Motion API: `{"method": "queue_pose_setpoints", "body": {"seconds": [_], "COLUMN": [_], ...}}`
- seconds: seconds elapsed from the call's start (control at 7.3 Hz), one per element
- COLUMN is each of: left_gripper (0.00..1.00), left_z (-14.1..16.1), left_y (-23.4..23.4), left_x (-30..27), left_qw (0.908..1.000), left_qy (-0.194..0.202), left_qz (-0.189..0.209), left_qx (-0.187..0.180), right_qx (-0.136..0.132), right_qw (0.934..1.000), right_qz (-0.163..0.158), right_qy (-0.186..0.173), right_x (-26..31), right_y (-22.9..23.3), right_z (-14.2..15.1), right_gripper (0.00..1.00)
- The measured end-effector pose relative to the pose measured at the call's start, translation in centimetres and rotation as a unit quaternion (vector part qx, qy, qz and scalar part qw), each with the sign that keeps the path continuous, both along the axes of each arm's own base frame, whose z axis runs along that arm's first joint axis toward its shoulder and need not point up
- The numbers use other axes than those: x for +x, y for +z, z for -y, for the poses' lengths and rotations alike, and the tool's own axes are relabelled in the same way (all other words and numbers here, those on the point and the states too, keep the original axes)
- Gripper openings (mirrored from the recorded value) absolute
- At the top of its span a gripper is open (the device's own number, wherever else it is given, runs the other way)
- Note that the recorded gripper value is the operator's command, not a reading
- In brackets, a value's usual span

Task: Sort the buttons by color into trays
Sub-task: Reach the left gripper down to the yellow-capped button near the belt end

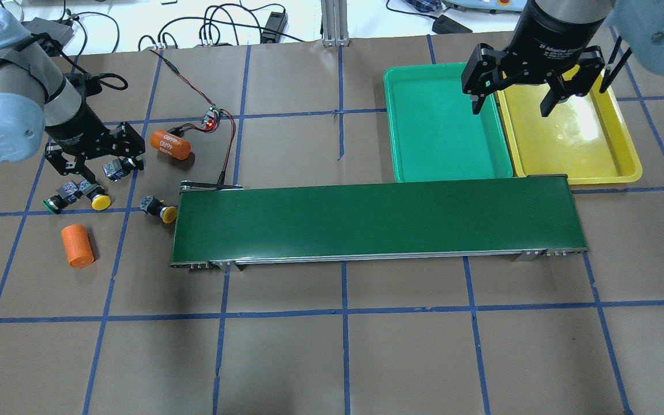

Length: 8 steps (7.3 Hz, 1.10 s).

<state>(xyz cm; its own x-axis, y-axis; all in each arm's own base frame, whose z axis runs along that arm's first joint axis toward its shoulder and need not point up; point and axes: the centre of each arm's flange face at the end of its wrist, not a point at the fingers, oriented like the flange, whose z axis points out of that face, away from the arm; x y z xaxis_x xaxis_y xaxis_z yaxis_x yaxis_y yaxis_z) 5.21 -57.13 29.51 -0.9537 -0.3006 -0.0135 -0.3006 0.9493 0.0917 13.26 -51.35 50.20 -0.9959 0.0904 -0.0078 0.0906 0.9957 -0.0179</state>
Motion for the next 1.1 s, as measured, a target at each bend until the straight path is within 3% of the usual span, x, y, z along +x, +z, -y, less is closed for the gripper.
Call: {"method": "queue_pose_setpoints", "body": {"seconds": [1.1], "left_gripper": [0.98], "left_z": [0.5], "left_y": [-10.6], "left_x": [1.6], "left_qw": [0.9969], "left_qy": [0.078], "left_qz": [0.004], "left_qx": [0.001], "right_qx": [0.001], "right_qw": [1.0], "right_qz": [0.0], "right_qy": [0.0], "right_x": [0.0], "right_y": [0.0], "right_z": [-0.1], "right_gripper": [1.0]}}
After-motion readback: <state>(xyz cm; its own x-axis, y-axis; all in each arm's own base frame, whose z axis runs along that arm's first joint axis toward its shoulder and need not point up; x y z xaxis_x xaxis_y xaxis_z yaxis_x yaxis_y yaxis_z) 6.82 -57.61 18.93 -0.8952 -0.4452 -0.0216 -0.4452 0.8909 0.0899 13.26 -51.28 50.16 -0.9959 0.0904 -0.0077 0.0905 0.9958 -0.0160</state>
